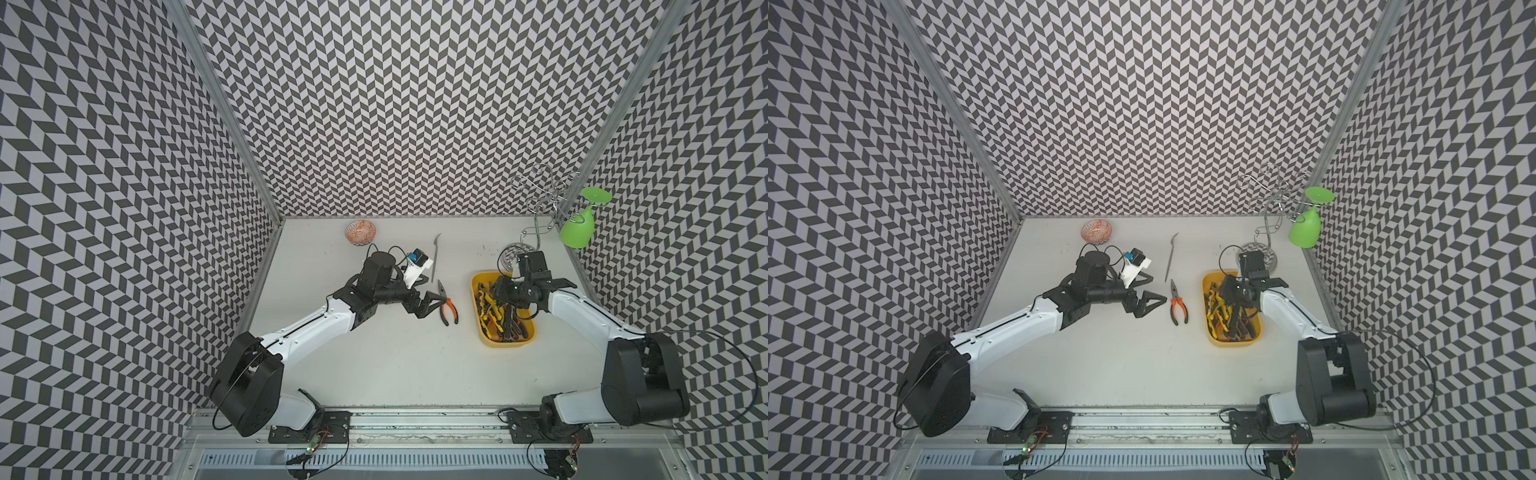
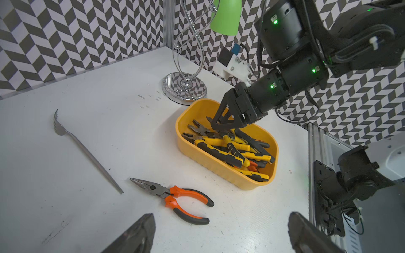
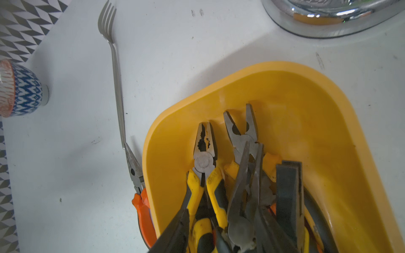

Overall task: Take the pliers out of the storage box
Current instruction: Pick up the pliers from the storage box.

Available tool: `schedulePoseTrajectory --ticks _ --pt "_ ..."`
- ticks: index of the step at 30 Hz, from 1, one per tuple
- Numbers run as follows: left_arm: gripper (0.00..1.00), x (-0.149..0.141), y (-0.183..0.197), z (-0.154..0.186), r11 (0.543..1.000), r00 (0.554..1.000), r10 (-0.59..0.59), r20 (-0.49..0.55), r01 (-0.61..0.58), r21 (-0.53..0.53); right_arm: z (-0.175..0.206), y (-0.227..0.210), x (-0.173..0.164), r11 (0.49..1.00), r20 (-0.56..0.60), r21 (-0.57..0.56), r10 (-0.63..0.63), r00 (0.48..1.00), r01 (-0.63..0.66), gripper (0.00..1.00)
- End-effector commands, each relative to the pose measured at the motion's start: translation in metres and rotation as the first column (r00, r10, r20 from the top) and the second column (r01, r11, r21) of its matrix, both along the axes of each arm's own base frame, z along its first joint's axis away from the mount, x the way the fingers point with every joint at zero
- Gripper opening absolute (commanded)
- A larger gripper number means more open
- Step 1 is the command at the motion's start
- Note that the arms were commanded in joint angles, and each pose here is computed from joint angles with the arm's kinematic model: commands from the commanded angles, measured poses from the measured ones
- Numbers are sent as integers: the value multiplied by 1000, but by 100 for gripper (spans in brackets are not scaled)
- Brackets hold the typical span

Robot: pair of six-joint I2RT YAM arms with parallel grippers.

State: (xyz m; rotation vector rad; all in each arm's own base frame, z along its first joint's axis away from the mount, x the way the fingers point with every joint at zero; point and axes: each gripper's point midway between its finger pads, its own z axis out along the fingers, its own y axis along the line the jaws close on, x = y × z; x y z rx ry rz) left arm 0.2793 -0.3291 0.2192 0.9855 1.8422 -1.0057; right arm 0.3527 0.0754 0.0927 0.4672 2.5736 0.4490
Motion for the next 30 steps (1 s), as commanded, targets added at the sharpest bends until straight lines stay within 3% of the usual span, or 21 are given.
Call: schedulePoseTrajectory --ticks 1,8,18,30 --pt "98 -11 -4 17 998 996 -54 73 57 -38 1 -11 13 997 7 -35 -73 997 73 52" --pt "98 -17 -5 19 995 992 -82 95 87 -52 -12 -25 11 987 -69 -107 -123 990 116 59" --pt "98 -17 -3 21 996 991 -70 112 76 -54 -28 -11 17 996 -136 -72 -55 989 45 50" --pt "98 -9 -3 24 995 997 -12 80 20 -96 -12 -18 9 993 -84 -84 -86 993 79 17"
